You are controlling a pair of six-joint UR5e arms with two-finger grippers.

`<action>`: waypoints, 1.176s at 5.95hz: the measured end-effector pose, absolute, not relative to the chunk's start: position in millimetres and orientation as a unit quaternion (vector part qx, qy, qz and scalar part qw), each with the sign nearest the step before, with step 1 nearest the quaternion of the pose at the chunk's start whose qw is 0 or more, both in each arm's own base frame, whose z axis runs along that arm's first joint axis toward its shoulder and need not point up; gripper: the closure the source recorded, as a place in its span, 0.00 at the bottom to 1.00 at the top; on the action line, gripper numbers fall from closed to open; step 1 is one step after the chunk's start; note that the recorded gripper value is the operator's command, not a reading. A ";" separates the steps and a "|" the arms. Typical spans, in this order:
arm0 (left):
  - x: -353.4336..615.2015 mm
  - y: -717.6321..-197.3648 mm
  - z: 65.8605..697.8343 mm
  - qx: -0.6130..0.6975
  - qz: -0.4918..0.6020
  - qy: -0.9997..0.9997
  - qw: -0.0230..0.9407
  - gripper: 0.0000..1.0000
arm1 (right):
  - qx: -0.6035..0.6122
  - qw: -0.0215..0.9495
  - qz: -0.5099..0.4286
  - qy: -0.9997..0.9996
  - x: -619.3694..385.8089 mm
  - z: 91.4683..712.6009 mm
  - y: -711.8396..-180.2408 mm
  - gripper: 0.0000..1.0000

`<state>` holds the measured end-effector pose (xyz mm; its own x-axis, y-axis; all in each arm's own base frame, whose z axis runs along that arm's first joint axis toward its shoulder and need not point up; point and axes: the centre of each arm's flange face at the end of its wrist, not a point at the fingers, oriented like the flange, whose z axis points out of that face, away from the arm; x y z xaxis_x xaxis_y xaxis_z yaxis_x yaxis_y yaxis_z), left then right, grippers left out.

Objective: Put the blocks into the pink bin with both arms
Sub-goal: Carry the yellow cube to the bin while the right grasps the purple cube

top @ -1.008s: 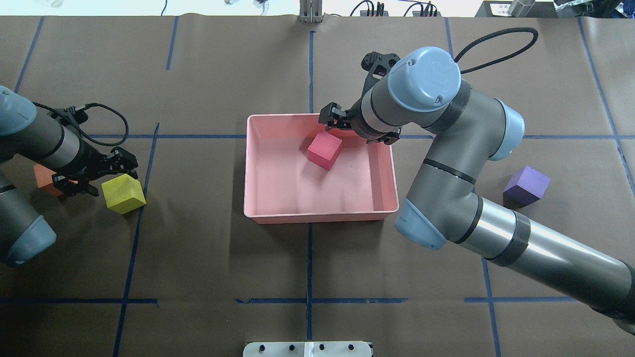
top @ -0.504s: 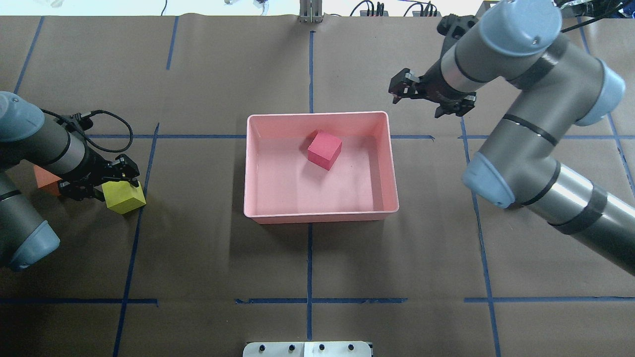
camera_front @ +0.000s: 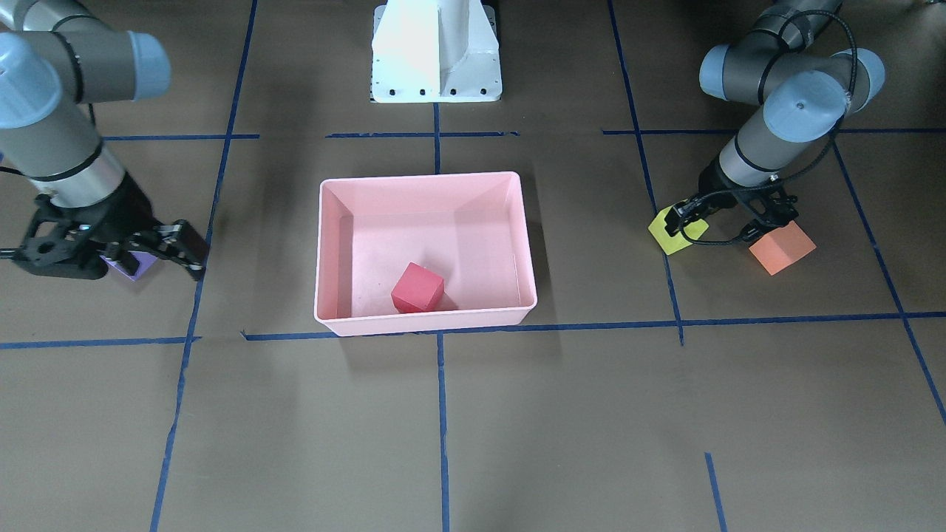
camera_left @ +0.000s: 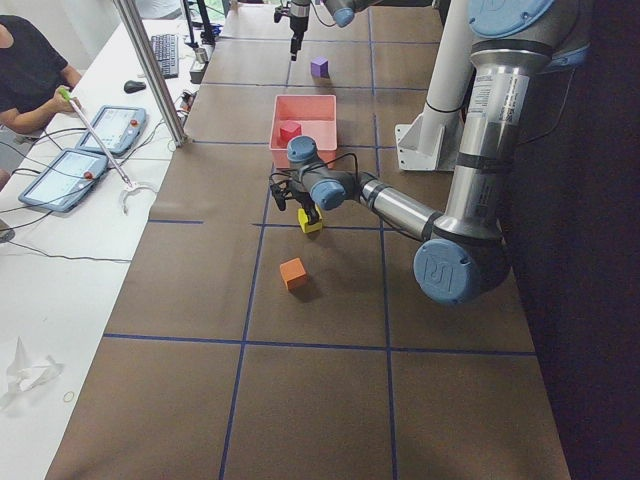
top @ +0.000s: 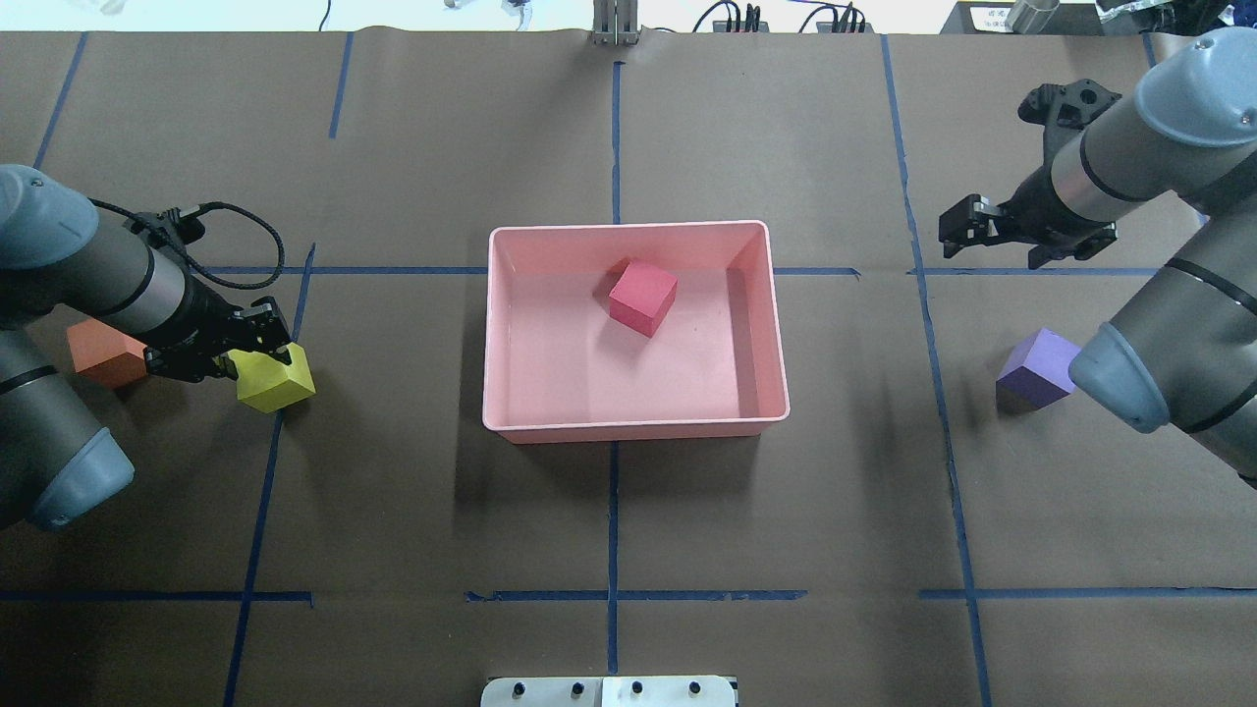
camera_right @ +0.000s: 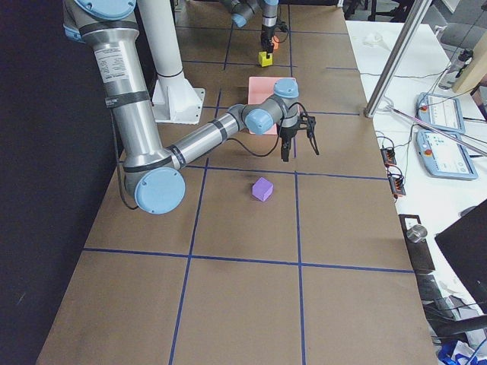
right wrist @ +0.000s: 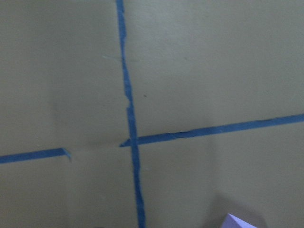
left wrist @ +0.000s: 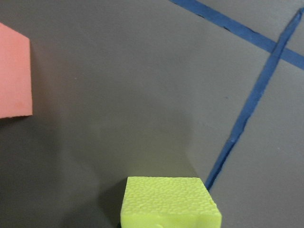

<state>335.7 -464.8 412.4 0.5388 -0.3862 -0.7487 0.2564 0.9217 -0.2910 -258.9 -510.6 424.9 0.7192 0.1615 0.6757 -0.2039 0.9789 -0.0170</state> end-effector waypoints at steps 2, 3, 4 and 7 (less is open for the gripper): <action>317.4 -496.2 318.1 -0.018 -0.182 0.505 0.844 0.96 | -0.023 0.933 0.147 -0.326 -234.9 487.1 -476.3 0.00; 320.4 -509.5 265.2 -0.001 -0.182 0.534 0.825 0.95 | -0.047 0.928 0.189 -0.317 -232.6 500.6 -470.7 0.00; 333.4 -516.1 211.2 0.001 -0.187 0.563 0.805 0.94 | -0.066 0.925 0.205 -0.314 -235.9 509.1 -467.2 0.00; 429.1 -484.4 144.5 0.019 -0.174 0.583 0.794 0.45 | -0.100 0.924 0.195 -0.313 -263.8 520.4 -466.0 0.00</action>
<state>429.1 -484.4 144.5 0.2603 -0.2538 -0.9316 0.2990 0.9386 -0.1721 -263.8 -466.0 520.4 0.7284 0.4232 0.5389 -0.2984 0.9039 -0.3065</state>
